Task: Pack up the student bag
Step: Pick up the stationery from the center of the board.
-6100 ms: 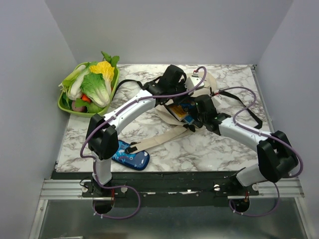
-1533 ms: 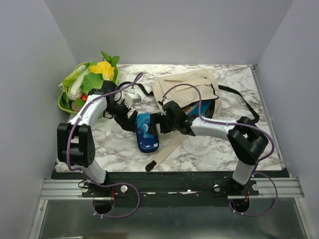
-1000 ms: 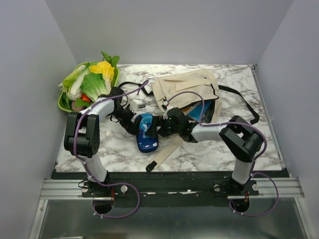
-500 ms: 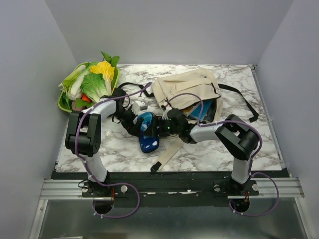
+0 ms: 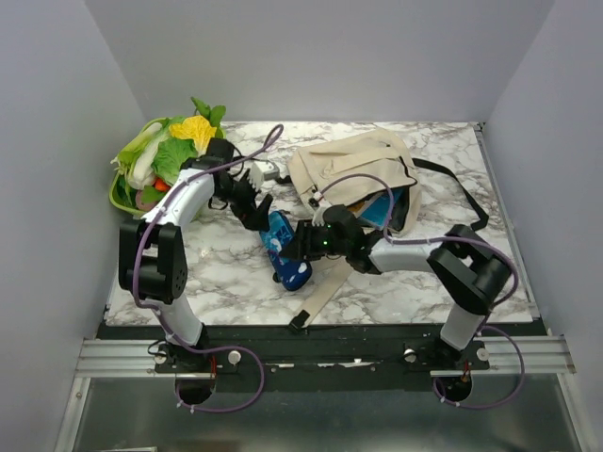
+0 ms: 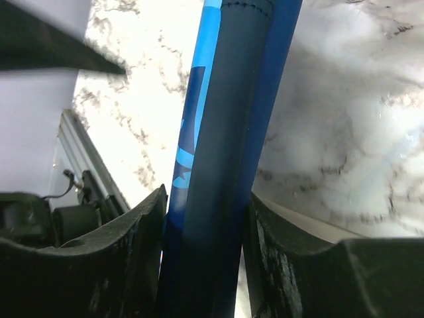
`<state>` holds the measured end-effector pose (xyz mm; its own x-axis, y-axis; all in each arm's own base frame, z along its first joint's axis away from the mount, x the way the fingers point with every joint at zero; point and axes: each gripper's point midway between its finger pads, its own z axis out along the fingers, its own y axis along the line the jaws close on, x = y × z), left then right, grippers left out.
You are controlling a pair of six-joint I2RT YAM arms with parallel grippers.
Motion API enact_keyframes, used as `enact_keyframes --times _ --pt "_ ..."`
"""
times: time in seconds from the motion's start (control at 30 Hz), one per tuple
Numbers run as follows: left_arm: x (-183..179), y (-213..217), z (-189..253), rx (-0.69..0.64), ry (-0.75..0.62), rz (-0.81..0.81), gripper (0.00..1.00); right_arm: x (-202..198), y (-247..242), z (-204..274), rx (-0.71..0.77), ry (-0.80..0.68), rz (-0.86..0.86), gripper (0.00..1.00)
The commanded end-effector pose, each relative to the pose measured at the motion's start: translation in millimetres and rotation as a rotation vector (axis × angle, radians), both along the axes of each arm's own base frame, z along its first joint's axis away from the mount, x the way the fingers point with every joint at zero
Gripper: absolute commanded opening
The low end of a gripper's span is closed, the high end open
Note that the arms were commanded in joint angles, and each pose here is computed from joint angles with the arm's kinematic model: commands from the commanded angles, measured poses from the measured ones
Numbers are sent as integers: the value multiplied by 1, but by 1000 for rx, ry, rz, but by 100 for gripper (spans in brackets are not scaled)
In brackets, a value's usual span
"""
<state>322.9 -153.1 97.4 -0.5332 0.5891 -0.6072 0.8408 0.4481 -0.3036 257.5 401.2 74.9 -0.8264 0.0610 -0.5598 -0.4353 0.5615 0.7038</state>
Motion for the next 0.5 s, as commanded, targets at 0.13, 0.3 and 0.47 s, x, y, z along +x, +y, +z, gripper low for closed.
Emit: enact_keyframes --times 0.13,0.3,0.47 --pt "24 -35 121 -145 -202 -38 99 -32 -65 66 -19 -190 -40 39" --pt "38 -79 129 -143 -276 -100 99 -52 -131 68 -78 -169 -227 39" --pt "51 -145 132 -172 -340 -144 99 -70 -198 33 -190 -72 -451 39"
